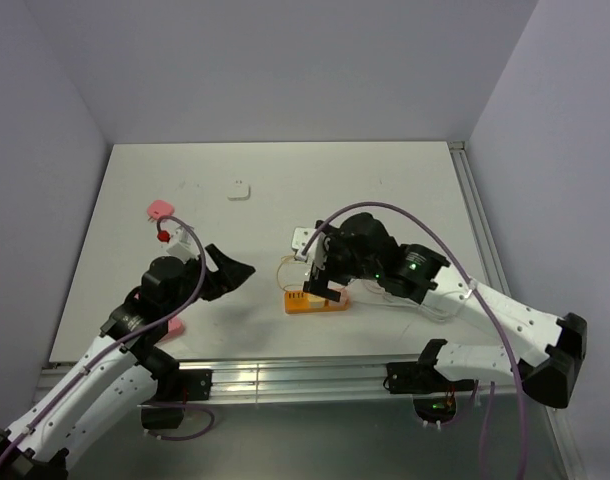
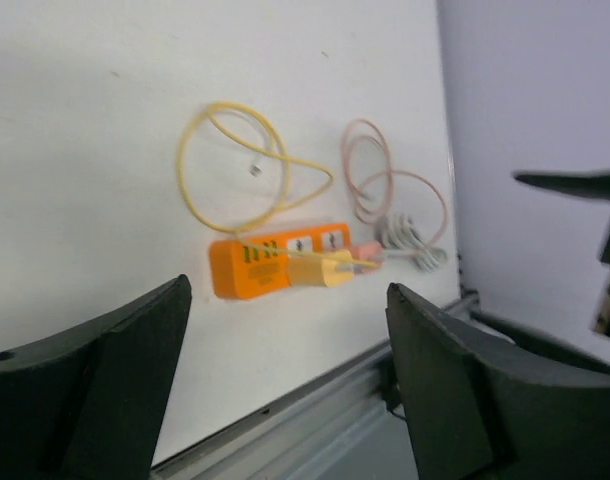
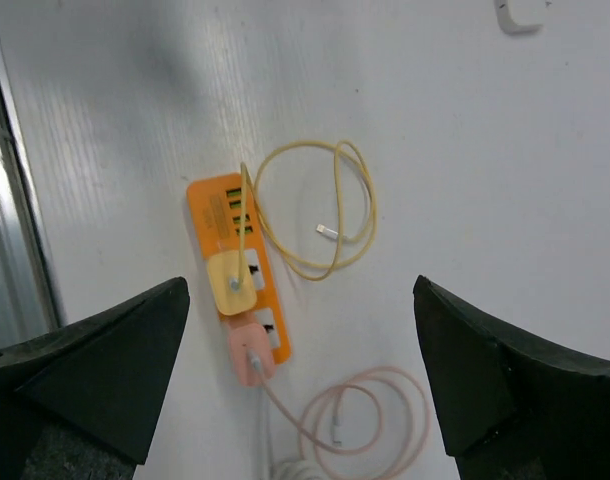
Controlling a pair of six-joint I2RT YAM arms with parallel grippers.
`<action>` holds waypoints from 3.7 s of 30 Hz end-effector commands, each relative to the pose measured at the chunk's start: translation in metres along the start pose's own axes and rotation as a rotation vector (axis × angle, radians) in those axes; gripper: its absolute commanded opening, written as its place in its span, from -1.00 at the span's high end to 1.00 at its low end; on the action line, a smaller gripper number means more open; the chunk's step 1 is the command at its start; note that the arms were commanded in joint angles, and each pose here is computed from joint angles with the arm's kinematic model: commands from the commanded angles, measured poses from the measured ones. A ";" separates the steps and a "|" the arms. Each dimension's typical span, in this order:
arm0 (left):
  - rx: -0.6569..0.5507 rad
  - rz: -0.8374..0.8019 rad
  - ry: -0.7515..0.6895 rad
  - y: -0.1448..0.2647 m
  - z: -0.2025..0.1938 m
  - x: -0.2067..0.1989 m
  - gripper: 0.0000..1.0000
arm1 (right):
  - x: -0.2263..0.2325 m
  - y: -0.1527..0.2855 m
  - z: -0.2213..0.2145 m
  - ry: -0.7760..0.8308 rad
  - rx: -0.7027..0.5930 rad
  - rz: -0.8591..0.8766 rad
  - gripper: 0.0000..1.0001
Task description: Insert the plug
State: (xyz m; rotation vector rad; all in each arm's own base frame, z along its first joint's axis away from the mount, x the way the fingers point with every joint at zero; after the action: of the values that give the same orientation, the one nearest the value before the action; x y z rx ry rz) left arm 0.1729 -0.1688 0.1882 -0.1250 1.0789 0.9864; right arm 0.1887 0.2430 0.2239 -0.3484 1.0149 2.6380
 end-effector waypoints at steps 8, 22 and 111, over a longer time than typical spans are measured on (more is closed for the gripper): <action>-0.244 0.435 -0.067 0.015 0.075 0.014 -0.98 | -0.010 0.028 0.031 -0.569 -0.170 -0.200 -1.00; -0.252 0.601 -0.194 -0.057 0.163 0.014 -0.90 | 0.005 0.023 0.033 -0.922 -0.178 -0.159 -1.00; -0.047 -0.831 -0.382 -0.027 0.115 -0.163 0.99 | -0.027 0.061 0.051 -1.197 -0.360 -0.118 -0.84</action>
State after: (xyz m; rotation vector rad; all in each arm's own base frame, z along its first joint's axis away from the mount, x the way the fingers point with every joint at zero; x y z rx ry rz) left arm 0.3157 -0.2124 0.3127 -0.2862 0.7147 0.6039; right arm 0.1845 0.2175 0.2652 0.9287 0.2610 2.1350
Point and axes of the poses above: each gripper's point midway between its finger pads, its own y axis back along the fingers, its own x axis along the line the jaws close on, z = x × y, the point moved 3 cm from there along y, back along the fingers, and after that the axes turned 1 degree about y, right-handed, at the moved point
